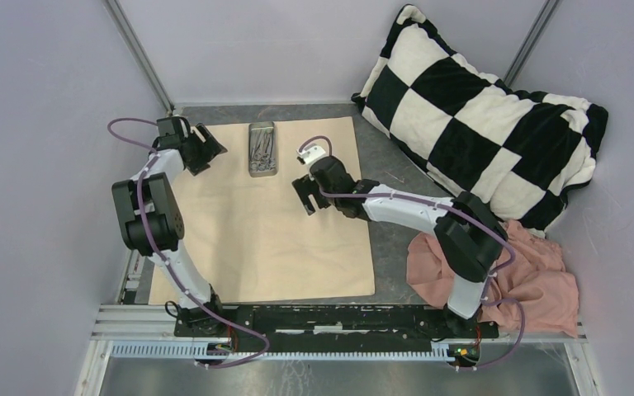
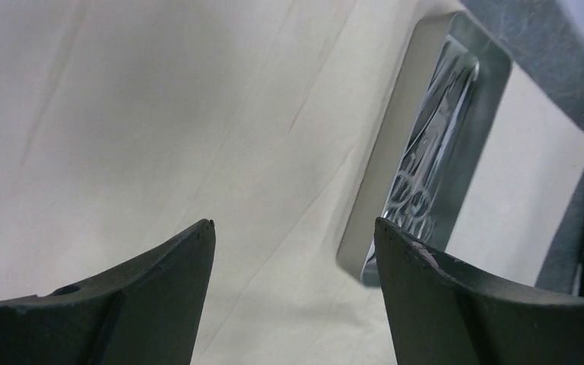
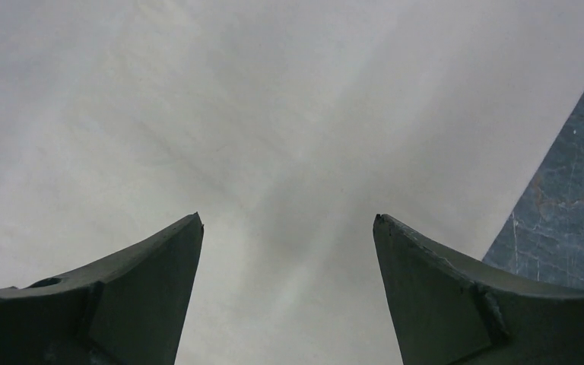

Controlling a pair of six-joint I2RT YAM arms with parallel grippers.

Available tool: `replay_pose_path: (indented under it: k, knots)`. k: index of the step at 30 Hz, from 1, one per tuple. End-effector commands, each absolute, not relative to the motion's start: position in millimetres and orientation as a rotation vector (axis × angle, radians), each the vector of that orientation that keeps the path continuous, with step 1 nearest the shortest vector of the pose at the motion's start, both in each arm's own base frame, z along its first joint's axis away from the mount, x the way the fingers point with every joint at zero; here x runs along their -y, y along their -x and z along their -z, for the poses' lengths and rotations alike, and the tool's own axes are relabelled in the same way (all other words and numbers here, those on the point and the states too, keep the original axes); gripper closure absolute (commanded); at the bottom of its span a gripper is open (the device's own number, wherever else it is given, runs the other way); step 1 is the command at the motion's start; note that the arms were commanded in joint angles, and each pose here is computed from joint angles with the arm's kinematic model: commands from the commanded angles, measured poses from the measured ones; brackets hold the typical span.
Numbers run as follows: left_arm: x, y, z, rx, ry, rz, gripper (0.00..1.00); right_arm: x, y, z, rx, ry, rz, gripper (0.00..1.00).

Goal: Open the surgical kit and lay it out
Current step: Smooth out the surgical kit at the center of the board.

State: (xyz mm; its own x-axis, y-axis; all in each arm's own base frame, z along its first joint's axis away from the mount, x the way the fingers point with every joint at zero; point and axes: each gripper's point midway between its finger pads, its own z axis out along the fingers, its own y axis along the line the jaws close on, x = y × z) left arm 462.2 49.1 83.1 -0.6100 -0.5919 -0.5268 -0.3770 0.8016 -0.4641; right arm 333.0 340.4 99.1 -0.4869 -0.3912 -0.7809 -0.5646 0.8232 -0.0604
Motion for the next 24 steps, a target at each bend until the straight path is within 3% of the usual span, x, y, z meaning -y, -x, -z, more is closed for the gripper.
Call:
replay_pose_path:
  k: [1,13,24]
  knots:
    - [-29.7,-506.4,-84.8,-2.221,0.756,0.632,0.18,-347.2,-370.6,-107.8,-2.122,0.628,-0.303,0.10]
    - [-57.6,-536.8,-37.6,-2.256,0.864,0.514,0.17,-332.3,-481.2,-77.7,-2.165,0.476,-0.275,0.10]
    - [-73.2,-555.6,6.2,-2.298,0.954,0.511,0.15,-287.9,-501.5,-20.3,-2.276,0.328,-0.217,0.10]
